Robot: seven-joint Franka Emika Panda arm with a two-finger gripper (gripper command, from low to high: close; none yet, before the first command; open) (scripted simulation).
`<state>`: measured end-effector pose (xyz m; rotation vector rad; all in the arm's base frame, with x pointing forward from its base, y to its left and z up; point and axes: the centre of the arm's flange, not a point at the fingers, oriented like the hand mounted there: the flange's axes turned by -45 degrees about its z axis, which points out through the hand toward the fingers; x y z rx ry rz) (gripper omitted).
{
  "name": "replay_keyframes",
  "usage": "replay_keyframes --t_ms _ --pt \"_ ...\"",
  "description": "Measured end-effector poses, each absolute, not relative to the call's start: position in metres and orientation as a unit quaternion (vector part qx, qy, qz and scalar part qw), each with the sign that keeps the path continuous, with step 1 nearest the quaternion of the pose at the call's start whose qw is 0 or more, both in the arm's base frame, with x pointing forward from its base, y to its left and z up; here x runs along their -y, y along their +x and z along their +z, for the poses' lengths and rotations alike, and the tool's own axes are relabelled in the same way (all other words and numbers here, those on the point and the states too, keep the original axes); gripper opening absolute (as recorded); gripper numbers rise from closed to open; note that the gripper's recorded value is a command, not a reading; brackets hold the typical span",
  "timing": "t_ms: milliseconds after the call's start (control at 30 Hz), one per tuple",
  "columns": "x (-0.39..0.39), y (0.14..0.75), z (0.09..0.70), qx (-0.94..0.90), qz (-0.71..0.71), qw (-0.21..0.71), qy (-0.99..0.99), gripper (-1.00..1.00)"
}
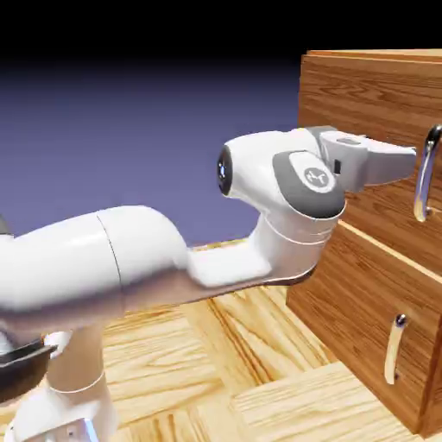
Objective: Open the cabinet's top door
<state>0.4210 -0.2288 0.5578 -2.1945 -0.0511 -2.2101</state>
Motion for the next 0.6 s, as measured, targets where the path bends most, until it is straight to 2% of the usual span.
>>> replay_keyframes --t_ms 67,233,267,333,600 --pt "0.236 0.431 0.539 0.014 -0.707 0.014 -0.707 0.0" --pt "0.234 0.475 0.539 0.014 -0.707 0.014 -0.707 0.0" --pt "0.234 0.481 0.539 0.014 -0.707 0.014 -0.707 -1.0" --pt "0.234 0.481 0.539 0.014 -0.707 0.014 -0.707 -1.0" --pt "0.209 0.413 0.539 -0.04 -0.706 -0.04 -0.706 -1.0"
